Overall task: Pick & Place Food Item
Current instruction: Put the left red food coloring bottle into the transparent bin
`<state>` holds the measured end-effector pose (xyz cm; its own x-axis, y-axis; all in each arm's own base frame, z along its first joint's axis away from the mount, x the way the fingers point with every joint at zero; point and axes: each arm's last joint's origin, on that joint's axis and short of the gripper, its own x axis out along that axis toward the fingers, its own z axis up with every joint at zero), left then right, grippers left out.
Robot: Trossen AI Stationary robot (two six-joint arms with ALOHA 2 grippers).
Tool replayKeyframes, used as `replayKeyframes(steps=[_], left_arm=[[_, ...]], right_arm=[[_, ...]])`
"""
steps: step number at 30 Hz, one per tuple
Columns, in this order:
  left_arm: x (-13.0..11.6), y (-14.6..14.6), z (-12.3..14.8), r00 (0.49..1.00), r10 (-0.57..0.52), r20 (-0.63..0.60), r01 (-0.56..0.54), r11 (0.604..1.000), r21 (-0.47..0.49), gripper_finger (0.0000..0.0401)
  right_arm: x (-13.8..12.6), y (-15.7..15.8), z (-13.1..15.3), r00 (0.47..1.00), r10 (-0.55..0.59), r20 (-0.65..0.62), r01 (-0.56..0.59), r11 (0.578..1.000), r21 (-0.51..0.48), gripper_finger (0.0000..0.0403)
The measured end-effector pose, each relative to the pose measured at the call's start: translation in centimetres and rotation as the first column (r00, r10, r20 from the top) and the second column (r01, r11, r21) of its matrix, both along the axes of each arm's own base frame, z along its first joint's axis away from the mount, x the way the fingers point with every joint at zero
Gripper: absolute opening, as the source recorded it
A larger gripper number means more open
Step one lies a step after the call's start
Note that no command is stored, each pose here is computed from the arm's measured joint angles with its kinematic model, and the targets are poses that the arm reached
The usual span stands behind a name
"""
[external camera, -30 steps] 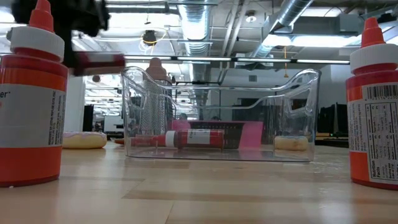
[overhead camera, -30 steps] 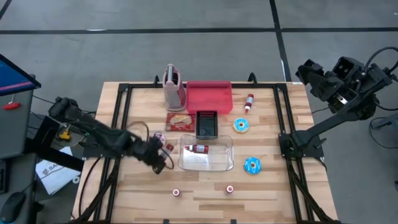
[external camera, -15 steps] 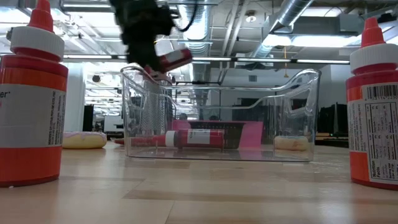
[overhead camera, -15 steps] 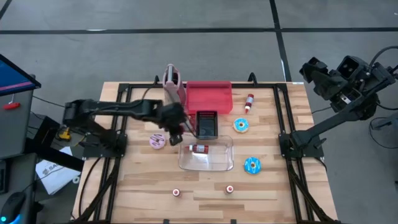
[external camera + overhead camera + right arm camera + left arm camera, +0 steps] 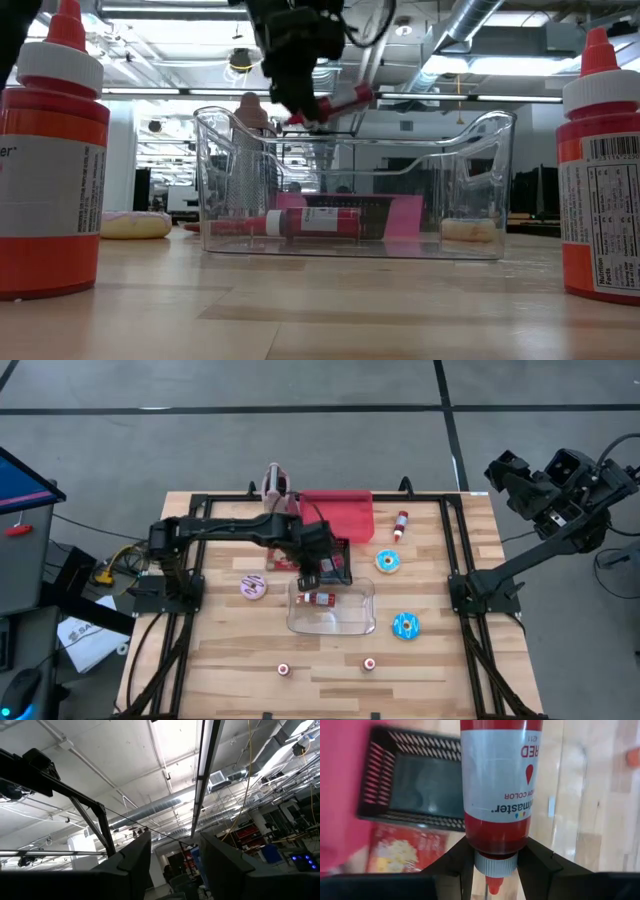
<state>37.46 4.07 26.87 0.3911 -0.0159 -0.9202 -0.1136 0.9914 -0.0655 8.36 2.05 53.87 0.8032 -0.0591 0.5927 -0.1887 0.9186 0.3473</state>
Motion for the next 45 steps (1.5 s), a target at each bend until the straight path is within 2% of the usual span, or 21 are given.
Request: replayKeyframes(steps=[11, 15, 22, 26, 33, 39, 45], left_arm=[[1.1, -4.0, -1.9, 0.992, -0.112, -0.049, 0.109, 0.993, -0.053, 0.0109], [1.5, -5.3, -2.9, 0.989, -0.129, -0.069, 0.122, 0.988, -0.092, 0.0109], [2.2, -6.6, -4.8, 0.984, -0.136, -0.112, 0.124, 0.987, -0.104, 0.0109], [2.4, -6.9, -5.6, 0.981, -0.139, -0.134, 0.126, 0.987, -0.104, 0.0109], [1.1, -6.8, -7.8, 0.969, -0.141, -0.202, 0.122, 0.987, -0.105, 0.0109], [1.0, -6.9, -8.1, 0.969, -0.146, -0.200, 0.127, 0.986, -0.105, 0.0109], [1.1, -6.9, -8.1, 0.969, -0.169, -0.182, 0.153, 0.983, -0.099, 0.0144]], right_arm=[[-0.2, -0.1, -0.2, 1.000, 0.001, -0.030, -0.001, 1.000, -0.010, 0.0159], [-0.4, -0.1, -0.3, 0.999, 0.001, -0.032, -0.001, 1.000, -0.011, 0.0159], [-0.3, -0.1, -0.3, 0.999, 0.012, -0.037, -0.012, 1.000, 0.004, 0.0159], [-0.4, -0.1, -0.3, 0.999, 0.021, -0.038, -0.020, 1.000, 0.013, 0.0159], [-0.3, -0.1, -0.3, 0.999, 0.032, -0.035, -0.031, 0.999, 0.020, 0.0159], [-0.4, -0.1, -0.2, 0.999, 0.043, -0.021, -0.043, 0.999, 0.016, 0.0159], [-0.4, -0.1, -0.2, 0.999, 0.043, -0.020, -0.043, 0.999, 0.016, 0.0159]])
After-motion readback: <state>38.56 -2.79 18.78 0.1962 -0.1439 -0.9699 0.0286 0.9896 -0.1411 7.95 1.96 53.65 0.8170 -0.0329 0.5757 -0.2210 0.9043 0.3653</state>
